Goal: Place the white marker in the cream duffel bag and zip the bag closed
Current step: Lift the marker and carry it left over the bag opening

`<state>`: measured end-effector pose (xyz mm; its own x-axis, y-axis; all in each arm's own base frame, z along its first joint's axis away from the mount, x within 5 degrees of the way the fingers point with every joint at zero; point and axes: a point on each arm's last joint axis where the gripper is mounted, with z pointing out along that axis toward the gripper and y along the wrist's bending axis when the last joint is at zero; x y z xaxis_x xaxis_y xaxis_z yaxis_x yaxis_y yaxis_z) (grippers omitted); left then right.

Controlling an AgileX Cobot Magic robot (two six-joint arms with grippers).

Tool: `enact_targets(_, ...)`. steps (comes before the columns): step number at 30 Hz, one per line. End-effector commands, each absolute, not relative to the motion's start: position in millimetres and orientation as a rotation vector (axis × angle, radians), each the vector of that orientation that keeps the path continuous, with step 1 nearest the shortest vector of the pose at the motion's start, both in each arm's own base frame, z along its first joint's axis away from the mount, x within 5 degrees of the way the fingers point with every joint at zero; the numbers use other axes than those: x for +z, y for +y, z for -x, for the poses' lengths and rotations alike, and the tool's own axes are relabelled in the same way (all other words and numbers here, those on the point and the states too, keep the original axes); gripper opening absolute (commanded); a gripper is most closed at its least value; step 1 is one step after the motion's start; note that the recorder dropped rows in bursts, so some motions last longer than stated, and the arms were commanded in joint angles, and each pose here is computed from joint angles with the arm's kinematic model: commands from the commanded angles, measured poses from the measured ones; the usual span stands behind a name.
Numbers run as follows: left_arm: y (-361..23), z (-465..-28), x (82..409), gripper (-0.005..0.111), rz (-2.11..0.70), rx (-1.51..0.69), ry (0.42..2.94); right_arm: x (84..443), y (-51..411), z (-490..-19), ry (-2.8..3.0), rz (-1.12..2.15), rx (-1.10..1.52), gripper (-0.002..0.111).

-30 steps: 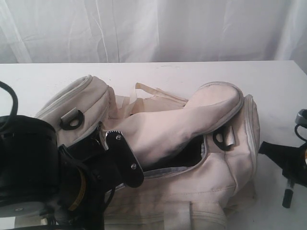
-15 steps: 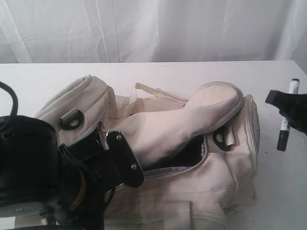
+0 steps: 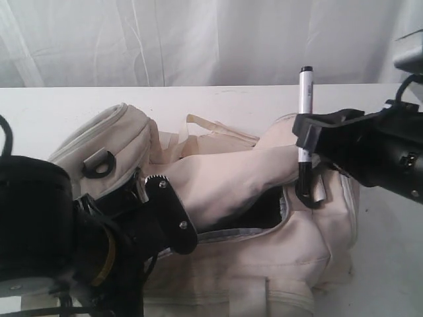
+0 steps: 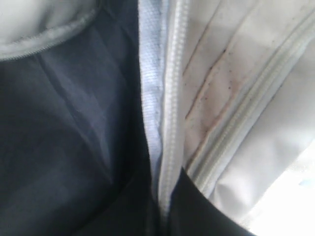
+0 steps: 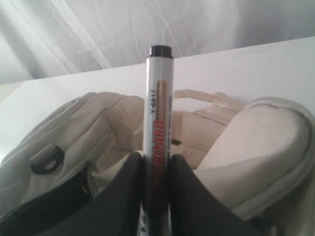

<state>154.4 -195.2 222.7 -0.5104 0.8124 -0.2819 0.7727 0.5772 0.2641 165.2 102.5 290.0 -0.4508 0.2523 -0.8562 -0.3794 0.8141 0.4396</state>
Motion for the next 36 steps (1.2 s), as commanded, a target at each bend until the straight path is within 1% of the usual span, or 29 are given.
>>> enact_targets(1,-186.3,-155.3,255.9,0.000,-1.219,0.105,2.255,280.3,122.8,-170.3,1.921,0.217,0.773,0.000)
enact_targets(5,-175.7,-150.1,276.2,0.000,-1.144,0.062,2.199,277.9,129.8,-171.5,1.912,0.250,0.811,0.000)
enact_targets(8,-167.9,-144.7,289.3,0.001,-1.106,0.020,2.165,274.8,131.8,-173.3,1.914,0.289,0.792,0.000)
enact_targets(10,-164.0,-141.5,295.2,0.014,-1.085,-0.008,2.154,278.4,134.8,-177.5,1.898,0.318,0.775,0.000)
enact_targets(12,-165.4,-139.3,295.8,0.039,-1.073,-0.057,2.166,284.5,141.3,-186.9,1.887,0.328,0.770,0.000)
enact_targets(13,-166.0,-139.0,295.8,0.047,-1.070,-0.068,2.167,286.1,144.2,-189.4,1.877,0.333,0.783,0.000)
enact_targets(14,-166.6,-138.6,295.8,0.052,-1.066,-0.081,2.169,287.2,146.4,-191.0,1.866,0.338,0.797,0.000)
enact_targets(15,-167.3,-138.3,295.9,0.060,-1.062,-0.094,2.170,289.3,149.7,-193.4,1.850,0.346,0.817,0.000)
enact_targets(16,-167.3,-138.3,295.9,0.063,-1.062,-0.094,2.170,289.9,151.8,-193.9,1.837,0.356,0.835,0.000)
enact_targets(19,-162.6,-135.1,303.4,0.064,-1.043,-0.118,2.143,284.3,160.5,-189.6,1.849,0.457,0.825,0.000)
enact_targets(23,-144.7,-123.7,339.2,0.064,-0.957,-0.210,2.014,268.4,180.1,-184.2,1.906,0.549,0.857,0.000)
enact_targets(27,-127.0,-118.9,365.8,0.064,-0.907,-0.165,1.947,259.2,192.0,-180.4,1.929,0.599,0.889,0.000)
enact_targets(31,-113.3,-116.7,377.8,0.064,-0.876,-0.094,1.924,252.9,204.7,-178.2,1.942,0.645,0.918,0.000)
enact_targets(36,-107.6,-116.3,375.0,0.064,-0.871,-0.039,1.974,249.0,224.8,-182.2,1.951,0.697,0.935,0.000)
